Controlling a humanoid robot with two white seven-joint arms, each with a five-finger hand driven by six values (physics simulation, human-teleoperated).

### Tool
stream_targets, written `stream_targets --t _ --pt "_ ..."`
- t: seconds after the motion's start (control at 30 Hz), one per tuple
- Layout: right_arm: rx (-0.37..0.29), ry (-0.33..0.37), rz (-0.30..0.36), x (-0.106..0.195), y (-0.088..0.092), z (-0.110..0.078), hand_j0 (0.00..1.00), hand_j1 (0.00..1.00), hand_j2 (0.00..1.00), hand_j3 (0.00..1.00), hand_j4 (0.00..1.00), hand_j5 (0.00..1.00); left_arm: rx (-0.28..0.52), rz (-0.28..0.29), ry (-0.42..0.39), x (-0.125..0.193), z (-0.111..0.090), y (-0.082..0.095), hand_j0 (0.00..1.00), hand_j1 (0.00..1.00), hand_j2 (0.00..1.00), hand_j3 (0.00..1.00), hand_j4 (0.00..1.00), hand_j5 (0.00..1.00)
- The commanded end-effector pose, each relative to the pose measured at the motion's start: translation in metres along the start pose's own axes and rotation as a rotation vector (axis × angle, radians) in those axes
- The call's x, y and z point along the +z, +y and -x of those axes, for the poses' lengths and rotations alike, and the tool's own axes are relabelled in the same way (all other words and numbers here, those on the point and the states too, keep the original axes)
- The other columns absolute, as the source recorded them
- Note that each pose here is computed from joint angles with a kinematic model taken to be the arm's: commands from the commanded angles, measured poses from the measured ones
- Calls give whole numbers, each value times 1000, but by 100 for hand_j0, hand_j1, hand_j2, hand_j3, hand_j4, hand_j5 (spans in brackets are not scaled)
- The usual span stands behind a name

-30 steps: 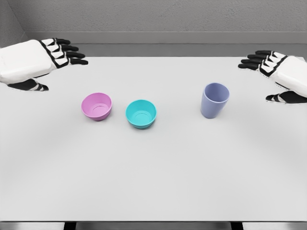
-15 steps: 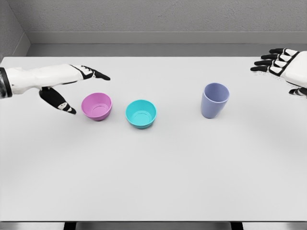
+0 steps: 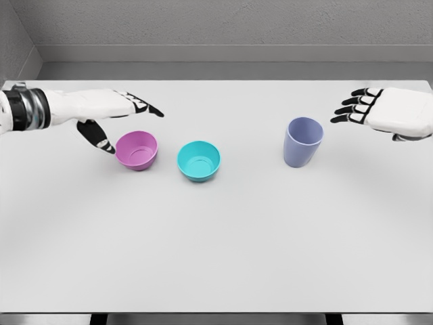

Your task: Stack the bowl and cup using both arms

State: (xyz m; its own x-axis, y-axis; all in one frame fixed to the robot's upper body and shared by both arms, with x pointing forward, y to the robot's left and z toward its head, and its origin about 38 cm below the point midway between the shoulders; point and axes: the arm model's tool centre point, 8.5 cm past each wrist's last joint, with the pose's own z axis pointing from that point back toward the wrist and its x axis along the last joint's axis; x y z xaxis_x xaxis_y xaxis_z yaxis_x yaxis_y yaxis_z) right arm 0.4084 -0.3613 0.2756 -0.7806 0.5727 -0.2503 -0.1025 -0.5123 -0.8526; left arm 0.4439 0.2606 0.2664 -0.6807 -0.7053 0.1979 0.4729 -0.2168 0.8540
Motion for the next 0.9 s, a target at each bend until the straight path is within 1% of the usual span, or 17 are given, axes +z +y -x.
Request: stream_targets --t 0.0,0.07,0.13,0.2,0.23,0.27,0.3,0.4,0.43,0.47,0.53,0.57,0.67,0.7,0.73,0.8,0.87 --pt "-29 -6 -33 -7 10 3 100 100 100 100 100 100 17 39 -5 -10 1 -13 97 97 97 97 97 97" --pt "-44 15 -24 -11 10 13 100 100 100 100 100 100 15 44 -6 -10 0 -14 98 98 98 98 98 98" --pt "-56 32 -87 -15 11 22 100 100 100 100 100 100 27 56 7 -11 6 -19 98 98 98 98 98 98" --pt "-54 34 -91 -16 8 24 100 100 100 100 100 100 29 60 10 -11 7 -20 98 98 98 98 98 98" --pt "-47 37 -88 -16 4 26 100 100 100 100 100 100 29 60 10 -11 7 -20 98 98 98 98 98 98" --pt "-58 25 -97 -21 4 24 100 100 100 100 100 100 28 62 11 -11 7 -20 98 98 98 98 98 98" --pt "-85 8 -126 -28 5 23 100 100 100 100 100 100 28 63 12 -11 7 -21 99 99 99 99 99 99" --pt "-144 -22 -90 -36 3 21 100 100 100 100 100 100 30 75 9 -14 6 -25 99 99 99 99 99 99" --pt "-177 -25 -74 -35 3 23 100 100 100 100 100 100 32 77 10 -14 7 -26 99 99 99 99 99 99" --pt "-194 -25 -67 -36 4 24 100 100 100 100 100 100 38 75 8 -18 7 -26 99 99 99 99 99 99" --pt "-195 -26 -69 -36 4 24 100 100 100 100 100 100 54 80 19 -21 13 -29 99 99 99 99 99 99" --pt "-203 -27 -53 -34 -1 26 100 100 100 100 100 100 63 80 25 -23 16 -30 99 99 99 99 99 99" --pt "-258 -14 -30 -31 3 33 100 100 100 100 100 100 64 83 33 -31 18 -31 99 99 99 99 99 99" --pt "-267 -16 -25 -32 3 34 100 100 100 100 100 100 65 84 34 -31 19 -32 99 99 99 99 99 99" --pt "-291 -21 -15 -35 4 34 100 100 100 100 100 100 66 85 34 -31 19 -33 99 99 99 99 99 99" --pt "-304 -31 -6 -43 4 33 100 100 100 100 100 100 67 86 34 -31 19 -34 99 99 99 99 99 99" --pt "-333 -35 5 -50 7 34 100 100 100 100 100 100 68 101 33 -33 19 -39 99 99 99 99 99 99"
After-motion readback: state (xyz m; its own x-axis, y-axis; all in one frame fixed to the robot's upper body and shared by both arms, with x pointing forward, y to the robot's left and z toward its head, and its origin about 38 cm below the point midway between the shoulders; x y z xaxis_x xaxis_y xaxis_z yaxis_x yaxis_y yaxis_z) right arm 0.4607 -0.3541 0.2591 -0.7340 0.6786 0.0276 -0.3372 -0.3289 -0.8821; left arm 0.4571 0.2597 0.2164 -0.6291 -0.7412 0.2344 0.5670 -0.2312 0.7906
